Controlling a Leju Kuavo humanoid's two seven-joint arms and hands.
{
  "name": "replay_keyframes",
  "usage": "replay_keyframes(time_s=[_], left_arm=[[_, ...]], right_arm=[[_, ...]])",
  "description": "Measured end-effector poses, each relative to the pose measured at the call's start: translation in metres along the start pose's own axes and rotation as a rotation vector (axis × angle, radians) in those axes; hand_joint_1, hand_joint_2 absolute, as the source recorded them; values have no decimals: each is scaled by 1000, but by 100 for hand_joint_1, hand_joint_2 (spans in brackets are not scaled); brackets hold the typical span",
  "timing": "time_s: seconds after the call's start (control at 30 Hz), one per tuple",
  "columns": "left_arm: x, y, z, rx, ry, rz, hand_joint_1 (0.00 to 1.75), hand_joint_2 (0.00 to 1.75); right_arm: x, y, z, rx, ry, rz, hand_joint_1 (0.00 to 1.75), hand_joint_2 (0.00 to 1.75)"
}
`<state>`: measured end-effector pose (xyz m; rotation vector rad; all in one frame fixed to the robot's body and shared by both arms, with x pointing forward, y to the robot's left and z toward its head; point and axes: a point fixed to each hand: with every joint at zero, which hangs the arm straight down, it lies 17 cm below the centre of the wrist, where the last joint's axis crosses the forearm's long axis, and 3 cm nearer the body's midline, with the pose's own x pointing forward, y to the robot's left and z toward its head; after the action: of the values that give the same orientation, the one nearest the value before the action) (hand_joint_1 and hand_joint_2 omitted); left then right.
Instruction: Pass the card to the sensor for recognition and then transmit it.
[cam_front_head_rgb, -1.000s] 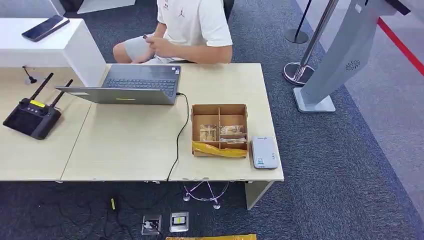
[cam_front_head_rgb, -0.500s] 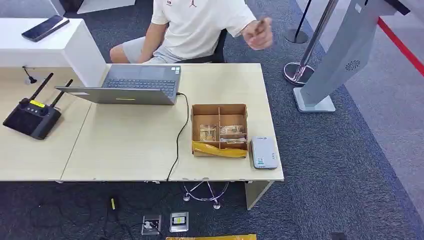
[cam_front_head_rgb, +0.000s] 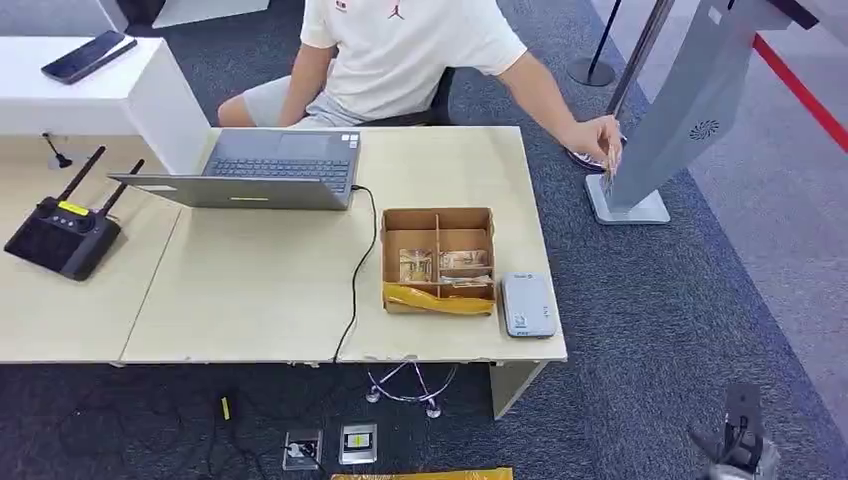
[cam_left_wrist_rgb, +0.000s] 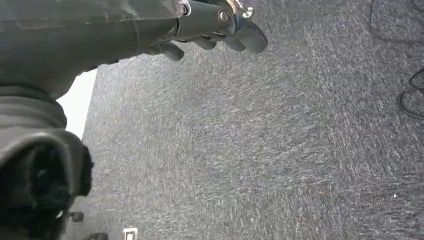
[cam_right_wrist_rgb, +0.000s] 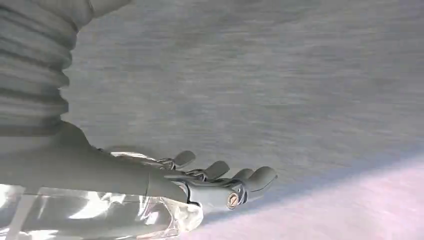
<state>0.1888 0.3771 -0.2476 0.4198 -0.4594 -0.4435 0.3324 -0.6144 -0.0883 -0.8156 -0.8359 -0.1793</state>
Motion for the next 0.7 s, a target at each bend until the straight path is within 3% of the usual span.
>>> replay_keyframes(time_s=[0.17,0.37,0.53,0.7], left_arm=[[6,2,-1,3,-33,-17,0,0],[9,1,0,-1,-58,-44,0,0],[10,0,0,-6,-66,-58,0,0],[14,-1,0,-7,-77,-75,0,0]], right_arm=[[173,-48,-30,-105,-335,-54,0,175],[342,-74,7,-231,-705,69,0,175],[400,-58,45,-252,-907,178,0,175],[469,-12,109,-310,-1190,432,0,175]])
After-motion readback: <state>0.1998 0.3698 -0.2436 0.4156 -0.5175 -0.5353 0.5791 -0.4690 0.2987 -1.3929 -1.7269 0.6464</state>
